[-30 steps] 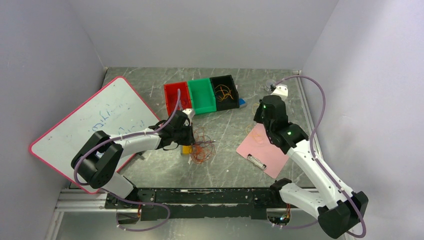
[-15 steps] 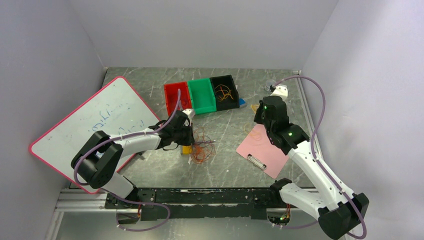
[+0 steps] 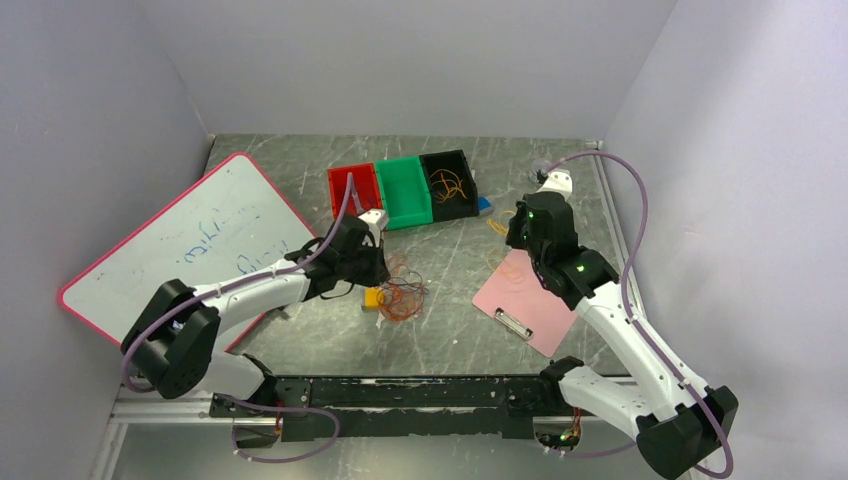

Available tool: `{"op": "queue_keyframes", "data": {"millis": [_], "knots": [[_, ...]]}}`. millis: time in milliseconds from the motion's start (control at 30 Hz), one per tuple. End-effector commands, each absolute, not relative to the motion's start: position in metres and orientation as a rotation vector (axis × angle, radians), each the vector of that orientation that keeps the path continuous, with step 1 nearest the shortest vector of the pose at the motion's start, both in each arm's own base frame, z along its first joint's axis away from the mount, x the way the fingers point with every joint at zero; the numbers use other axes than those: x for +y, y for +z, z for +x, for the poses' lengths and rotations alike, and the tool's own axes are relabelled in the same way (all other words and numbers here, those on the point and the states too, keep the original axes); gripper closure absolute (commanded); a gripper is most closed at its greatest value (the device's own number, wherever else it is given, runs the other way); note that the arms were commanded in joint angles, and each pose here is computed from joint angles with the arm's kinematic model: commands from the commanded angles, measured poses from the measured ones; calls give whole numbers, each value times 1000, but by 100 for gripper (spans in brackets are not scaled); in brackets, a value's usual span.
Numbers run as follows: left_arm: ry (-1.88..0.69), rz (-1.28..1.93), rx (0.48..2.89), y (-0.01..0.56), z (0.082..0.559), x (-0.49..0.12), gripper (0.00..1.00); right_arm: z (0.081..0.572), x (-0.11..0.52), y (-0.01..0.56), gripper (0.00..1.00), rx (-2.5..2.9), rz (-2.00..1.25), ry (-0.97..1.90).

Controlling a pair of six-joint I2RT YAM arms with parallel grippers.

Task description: Untangle the cables

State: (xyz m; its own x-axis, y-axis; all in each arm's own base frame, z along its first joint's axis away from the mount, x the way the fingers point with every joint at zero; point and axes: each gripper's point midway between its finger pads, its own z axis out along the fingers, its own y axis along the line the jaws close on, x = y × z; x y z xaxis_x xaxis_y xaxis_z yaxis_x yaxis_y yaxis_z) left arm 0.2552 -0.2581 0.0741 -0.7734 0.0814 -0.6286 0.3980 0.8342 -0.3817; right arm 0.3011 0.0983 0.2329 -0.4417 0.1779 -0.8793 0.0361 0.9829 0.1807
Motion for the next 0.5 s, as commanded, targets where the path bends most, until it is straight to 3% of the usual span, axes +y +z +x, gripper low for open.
{"op": "queue_keyframes", "data": {"millis": [0, 333, 467], "knots": [[-680, 370, 2321, 99, 264, -263, 91, 301, 101, 247, 100, 1987, 127, 201], [-775, 376, 2230, 133, 264, -273, 67, 299, 119, 273, 100, 1890, 44, 333], [-784, 369, 2217, 142, 264, -273, 62, 298, 121, 284, 100, 1863, 32, 355]]}}
